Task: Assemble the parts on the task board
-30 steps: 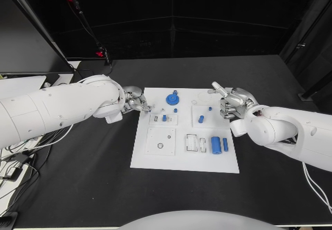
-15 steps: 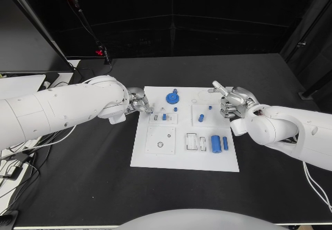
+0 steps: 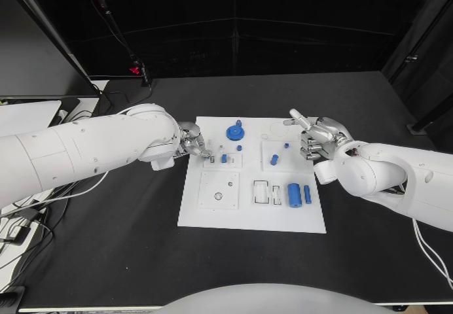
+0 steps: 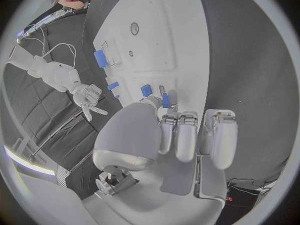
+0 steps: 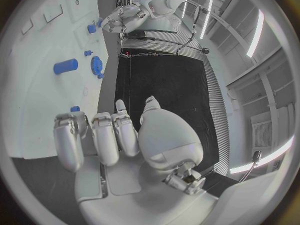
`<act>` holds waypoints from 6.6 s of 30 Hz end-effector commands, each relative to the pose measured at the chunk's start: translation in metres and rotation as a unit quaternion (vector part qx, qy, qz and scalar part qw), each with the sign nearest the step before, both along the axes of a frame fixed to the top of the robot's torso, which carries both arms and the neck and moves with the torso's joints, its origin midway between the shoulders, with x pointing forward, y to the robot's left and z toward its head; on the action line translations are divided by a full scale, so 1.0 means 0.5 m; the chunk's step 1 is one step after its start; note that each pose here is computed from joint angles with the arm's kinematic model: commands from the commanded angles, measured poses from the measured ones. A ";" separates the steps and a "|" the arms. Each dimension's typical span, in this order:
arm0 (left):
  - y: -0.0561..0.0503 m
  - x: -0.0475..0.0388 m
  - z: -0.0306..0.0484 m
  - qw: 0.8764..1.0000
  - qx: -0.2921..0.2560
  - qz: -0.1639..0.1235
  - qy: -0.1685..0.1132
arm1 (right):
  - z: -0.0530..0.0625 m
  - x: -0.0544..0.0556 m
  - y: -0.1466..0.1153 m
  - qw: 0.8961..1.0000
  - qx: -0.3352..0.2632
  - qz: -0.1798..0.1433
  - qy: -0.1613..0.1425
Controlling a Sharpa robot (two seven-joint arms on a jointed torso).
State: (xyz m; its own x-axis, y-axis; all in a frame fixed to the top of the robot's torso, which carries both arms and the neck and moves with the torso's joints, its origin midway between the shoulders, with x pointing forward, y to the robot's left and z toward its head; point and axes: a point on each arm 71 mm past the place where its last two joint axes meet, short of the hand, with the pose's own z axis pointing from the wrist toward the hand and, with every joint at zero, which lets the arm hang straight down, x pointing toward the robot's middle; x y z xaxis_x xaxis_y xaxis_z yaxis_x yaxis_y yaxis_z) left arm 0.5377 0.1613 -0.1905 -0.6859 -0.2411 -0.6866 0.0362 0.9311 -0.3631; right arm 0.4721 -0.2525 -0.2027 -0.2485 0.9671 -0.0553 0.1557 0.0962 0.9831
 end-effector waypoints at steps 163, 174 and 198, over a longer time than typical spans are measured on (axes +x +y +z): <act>-0.028 -0.011 -0.027 0.999 0.023 -0.027 0.037 | 0.002 -0.001 -0.005 1.000 0.002 0.003 -0.002; -0.021 -0.009 -0.023 0.999 0.023 -0.016 0.021 | 0.002 0.000 -0.004 1.000 0.002 0.004 -0.001; -0.017 -0.005 -0.019 1.000 0.018 -0.008 0.000 | 0.000 0.000 -0.003 1.000 0.002 0.006 0.002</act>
